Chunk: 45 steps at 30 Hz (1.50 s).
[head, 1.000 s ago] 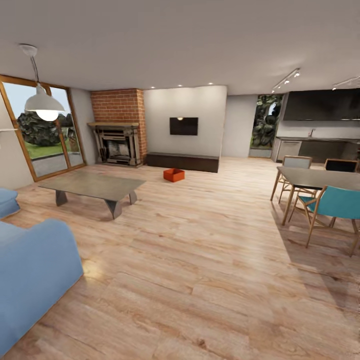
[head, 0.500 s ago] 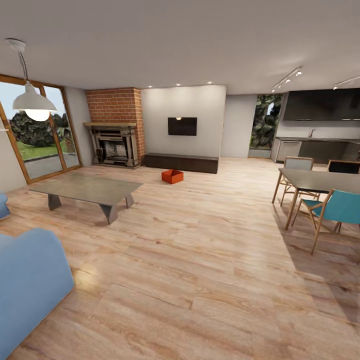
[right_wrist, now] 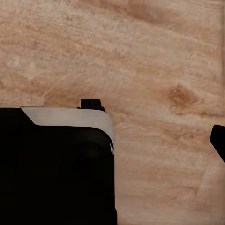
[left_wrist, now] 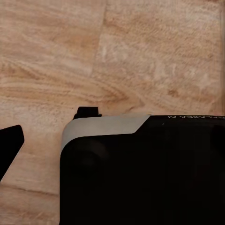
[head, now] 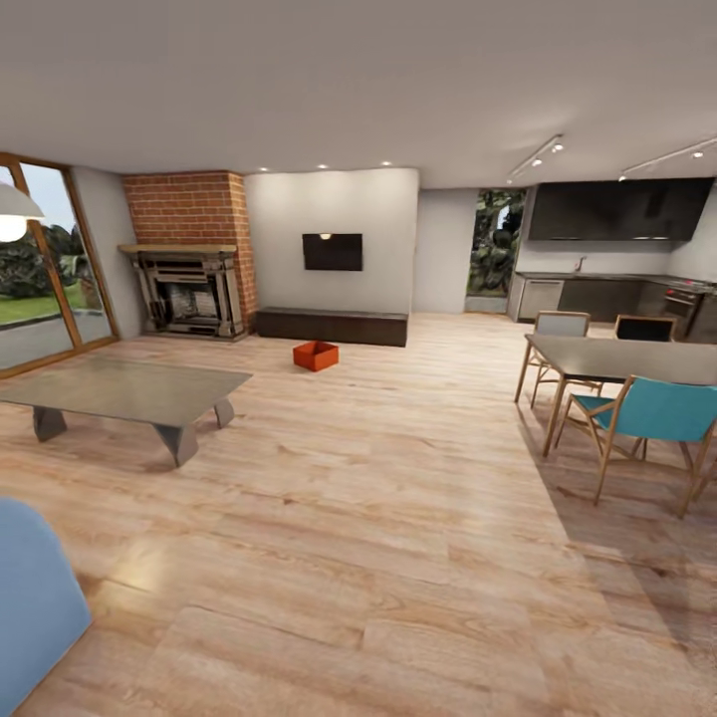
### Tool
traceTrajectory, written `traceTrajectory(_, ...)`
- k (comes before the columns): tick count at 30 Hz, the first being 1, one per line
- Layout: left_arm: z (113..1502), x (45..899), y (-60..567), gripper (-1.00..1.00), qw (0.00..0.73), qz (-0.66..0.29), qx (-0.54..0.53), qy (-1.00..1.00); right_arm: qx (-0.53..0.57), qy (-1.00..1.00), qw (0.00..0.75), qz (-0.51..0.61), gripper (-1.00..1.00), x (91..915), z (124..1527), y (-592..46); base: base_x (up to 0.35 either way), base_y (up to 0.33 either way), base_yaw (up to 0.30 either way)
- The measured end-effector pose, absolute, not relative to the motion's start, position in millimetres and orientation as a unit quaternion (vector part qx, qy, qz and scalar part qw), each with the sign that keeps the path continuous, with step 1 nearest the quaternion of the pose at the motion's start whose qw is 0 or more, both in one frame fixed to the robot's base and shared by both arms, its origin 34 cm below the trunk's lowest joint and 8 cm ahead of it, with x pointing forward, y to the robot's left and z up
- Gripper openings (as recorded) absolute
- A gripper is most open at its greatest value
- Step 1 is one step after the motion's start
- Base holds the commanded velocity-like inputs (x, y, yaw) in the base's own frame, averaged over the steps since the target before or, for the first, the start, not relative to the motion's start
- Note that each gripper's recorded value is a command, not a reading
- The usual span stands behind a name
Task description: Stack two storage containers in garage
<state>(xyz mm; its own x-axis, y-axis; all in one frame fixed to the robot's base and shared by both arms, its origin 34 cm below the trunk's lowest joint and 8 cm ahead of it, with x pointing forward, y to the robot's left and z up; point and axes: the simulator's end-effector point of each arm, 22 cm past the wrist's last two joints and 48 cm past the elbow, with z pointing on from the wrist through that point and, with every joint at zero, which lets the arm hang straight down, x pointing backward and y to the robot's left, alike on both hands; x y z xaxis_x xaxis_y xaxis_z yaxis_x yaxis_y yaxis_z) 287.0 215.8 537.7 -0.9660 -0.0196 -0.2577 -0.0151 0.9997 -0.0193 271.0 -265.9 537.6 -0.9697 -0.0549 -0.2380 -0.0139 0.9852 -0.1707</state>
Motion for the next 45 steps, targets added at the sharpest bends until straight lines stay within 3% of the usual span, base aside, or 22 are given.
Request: traceTrajectory(45,537.7,286.9,215.8,1.00,0.130,-0.009,-0.009,0.991,-0.018,0.989,0.122,-0.084,1.00,271.2,537.7,-265.7,0.317,0.000,-0.006)
